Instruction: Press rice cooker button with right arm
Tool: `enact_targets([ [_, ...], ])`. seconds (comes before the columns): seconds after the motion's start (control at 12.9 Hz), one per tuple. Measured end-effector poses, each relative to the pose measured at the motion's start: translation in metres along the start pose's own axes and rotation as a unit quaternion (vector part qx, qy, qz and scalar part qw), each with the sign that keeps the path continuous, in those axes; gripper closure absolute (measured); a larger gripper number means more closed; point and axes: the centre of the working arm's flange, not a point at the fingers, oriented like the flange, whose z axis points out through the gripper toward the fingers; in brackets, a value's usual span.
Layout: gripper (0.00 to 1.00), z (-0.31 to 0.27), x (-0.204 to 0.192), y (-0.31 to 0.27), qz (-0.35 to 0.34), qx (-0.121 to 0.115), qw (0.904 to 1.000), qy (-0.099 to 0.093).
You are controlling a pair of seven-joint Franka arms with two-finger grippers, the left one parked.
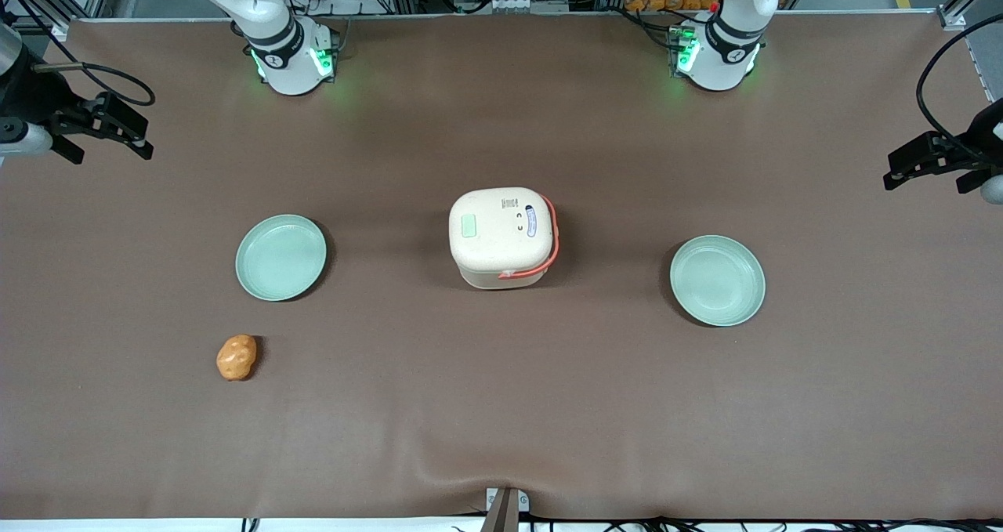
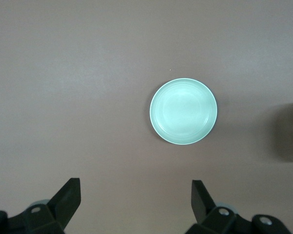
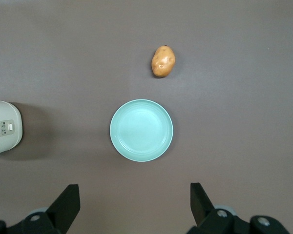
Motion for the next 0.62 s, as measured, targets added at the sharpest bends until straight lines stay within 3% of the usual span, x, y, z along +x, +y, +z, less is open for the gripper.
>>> enact_targets([
  [0.62,0.0,0.031,0.025,-0.019,-0.02,-0.001,0.9995,-0.025],
])
